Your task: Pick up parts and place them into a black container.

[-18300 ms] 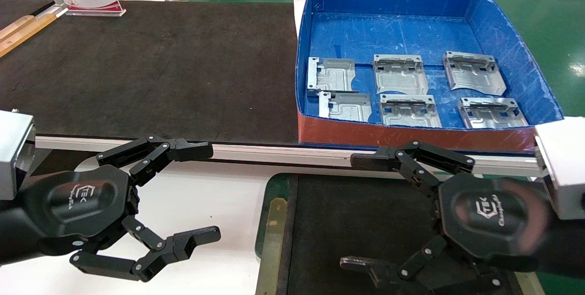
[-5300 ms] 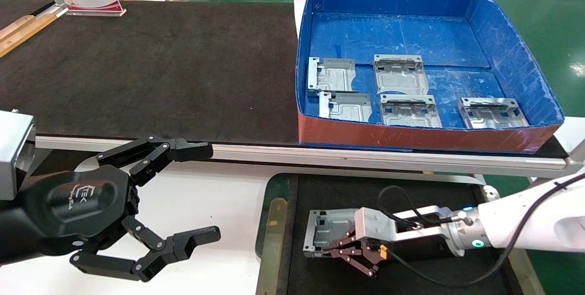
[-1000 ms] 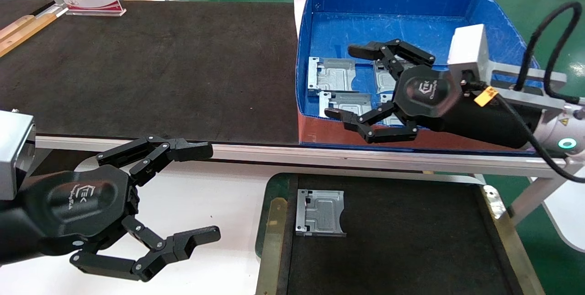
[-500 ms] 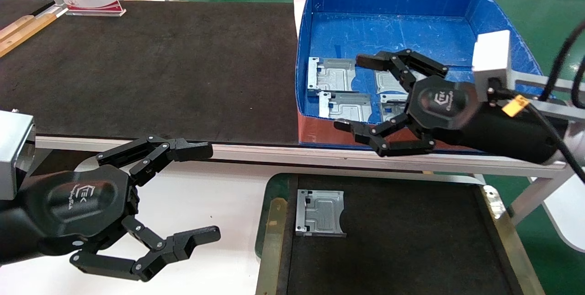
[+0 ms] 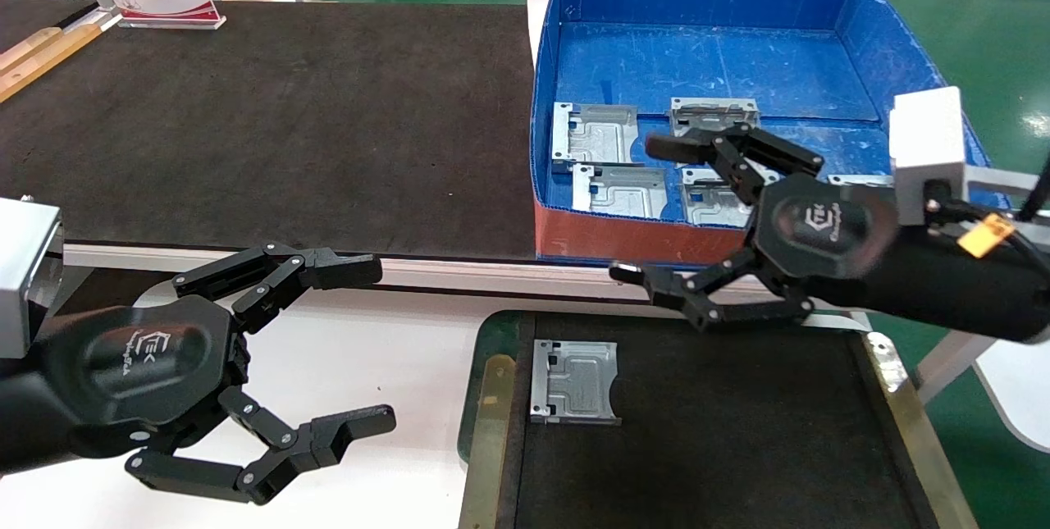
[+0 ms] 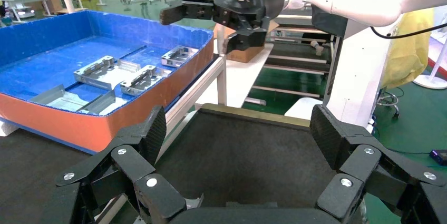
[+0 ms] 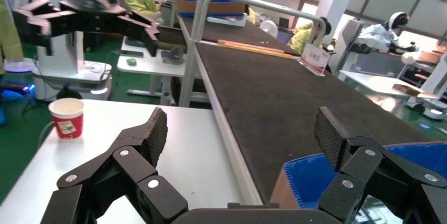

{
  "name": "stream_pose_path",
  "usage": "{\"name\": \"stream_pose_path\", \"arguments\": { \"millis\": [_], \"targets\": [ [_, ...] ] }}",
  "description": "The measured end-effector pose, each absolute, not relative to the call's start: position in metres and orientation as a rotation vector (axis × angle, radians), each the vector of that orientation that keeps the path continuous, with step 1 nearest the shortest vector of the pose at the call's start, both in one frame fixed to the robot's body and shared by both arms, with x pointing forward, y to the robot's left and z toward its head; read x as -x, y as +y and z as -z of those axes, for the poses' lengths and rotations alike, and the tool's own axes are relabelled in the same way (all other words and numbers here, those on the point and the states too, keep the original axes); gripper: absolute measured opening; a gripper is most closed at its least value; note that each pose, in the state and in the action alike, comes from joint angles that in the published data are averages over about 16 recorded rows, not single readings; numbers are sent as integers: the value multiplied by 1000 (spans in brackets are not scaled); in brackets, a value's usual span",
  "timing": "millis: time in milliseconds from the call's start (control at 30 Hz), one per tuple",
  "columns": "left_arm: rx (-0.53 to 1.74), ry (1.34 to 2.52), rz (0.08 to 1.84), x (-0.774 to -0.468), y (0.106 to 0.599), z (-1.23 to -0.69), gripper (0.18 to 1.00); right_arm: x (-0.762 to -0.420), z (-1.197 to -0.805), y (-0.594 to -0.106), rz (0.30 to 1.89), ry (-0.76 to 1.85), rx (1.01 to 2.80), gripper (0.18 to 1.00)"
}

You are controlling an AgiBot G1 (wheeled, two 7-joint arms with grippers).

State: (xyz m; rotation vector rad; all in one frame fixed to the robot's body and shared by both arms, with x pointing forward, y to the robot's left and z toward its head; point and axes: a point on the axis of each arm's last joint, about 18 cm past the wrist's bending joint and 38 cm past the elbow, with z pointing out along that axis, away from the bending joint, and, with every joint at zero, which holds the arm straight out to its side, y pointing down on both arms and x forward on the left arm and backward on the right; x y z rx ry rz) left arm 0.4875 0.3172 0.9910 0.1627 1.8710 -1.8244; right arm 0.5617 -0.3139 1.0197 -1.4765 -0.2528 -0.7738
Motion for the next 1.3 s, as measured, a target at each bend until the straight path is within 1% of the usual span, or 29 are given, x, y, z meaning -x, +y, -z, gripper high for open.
{"name": "stream_pose_path", "arguments": {
  "millis": [967,1300],
  "targets": [
    [-163,1871,1824,-487,317,-991,1001,-485,-995,-305,579,-234,1578,1000],
    [-162,1871,1824,-488,317,-991,1001,-472,-991,-301,547,-235,1600,1000]
  ]
}}
